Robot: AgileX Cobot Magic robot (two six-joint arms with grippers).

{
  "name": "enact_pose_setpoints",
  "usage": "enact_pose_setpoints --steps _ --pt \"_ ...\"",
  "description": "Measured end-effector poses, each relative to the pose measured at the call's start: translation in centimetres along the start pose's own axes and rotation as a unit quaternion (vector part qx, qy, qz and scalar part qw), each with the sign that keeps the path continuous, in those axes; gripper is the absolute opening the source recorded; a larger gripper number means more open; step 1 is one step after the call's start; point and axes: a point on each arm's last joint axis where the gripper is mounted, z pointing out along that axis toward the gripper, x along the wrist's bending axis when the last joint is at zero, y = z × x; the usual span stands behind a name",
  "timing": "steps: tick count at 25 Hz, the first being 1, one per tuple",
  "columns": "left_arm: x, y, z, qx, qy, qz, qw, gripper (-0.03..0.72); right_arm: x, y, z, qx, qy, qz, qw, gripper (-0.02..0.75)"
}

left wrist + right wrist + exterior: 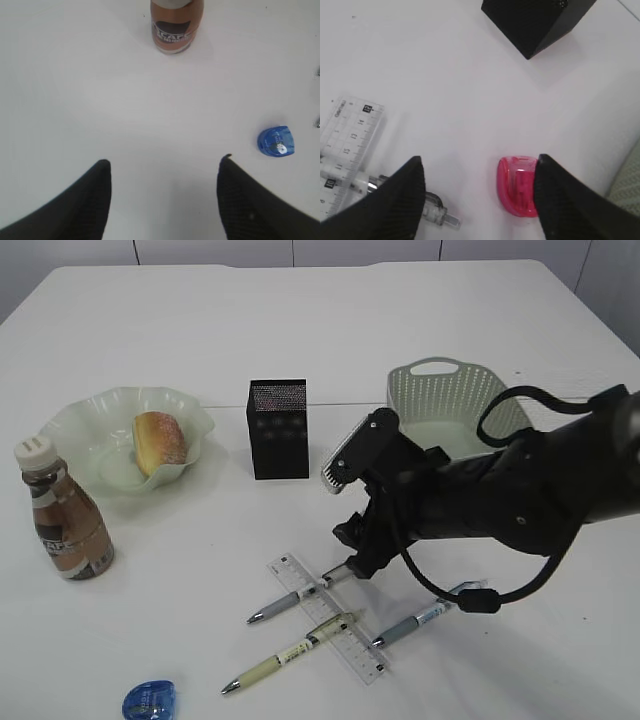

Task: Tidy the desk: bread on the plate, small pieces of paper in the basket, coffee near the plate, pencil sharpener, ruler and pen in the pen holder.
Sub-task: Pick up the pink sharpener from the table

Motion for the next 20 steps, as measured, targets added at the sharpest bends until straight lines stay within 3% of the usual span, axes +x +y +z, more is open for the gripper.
enact_pose_setpoints --steps 9,20 --pt "0.0 0.1 0.0 -0.003 0.0 -0.001 1.0 0.486 -2.8 -0.2 0.8 -0.003 -0.027 0.001 1.0 0.498" --pt "0.0 0.1 0.0 -0.005 -0.001 -0.001 1.0 0.486 -3.1 -0.5 1.6 0.004 -0.028 0.003 1.0 0.498"
